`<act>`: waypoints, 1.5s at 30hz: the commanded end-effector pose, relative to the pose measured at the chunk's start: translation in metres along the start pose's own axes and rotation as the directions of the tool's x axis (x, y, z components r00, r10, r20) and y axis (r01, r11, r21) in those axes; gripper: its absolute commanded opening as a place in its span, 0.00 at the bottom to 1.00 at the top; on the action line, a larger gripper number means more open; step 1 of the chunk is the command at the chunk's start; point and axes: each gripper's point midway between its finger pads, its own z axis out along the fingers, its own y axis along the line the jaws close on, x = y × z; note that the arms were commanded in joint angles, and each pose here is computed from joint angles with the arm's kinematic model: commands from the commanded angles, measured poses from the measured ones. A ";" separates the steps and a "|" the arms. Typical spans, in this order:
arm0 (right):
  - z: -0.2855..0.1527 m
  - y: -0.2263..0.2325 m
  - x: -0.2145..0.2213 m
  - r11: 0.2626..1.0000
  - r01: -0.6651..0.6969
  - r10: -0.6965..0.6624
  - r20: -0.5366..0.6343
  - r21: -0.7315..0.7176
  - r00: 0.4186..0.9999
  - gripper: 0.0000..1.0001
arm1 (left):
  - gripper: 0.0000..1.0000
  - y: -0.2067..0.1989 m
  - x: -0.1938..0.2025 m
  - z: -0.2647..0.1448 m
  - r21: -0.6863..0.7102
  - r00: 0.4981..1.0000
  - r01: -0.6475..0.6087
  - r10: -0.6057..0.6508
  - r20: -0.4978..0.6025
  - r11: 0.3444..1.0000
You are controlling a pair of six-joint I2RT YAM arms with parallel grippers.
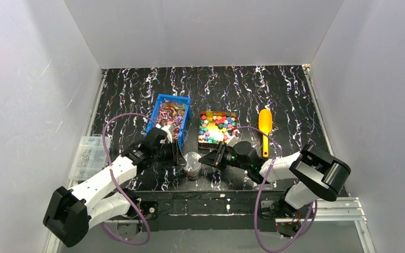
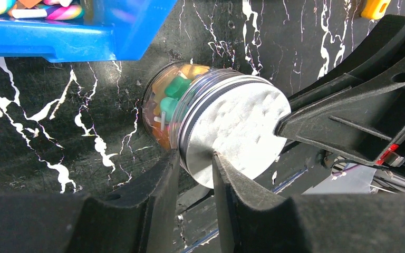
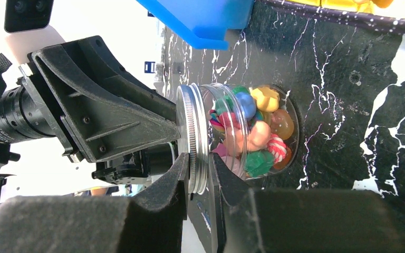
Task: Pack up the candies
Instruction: Close the bottle lid on the packing bottle.
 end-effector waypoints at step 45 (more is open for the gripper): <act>-0.003 -0.031 -0.008 0.939 0.214 -0.210 -0.044 0.269 0.977 0.47 | 0.32 -0.001 0.003 0.006 0.001 0.998 -0.026 0.026 -0.064 1.000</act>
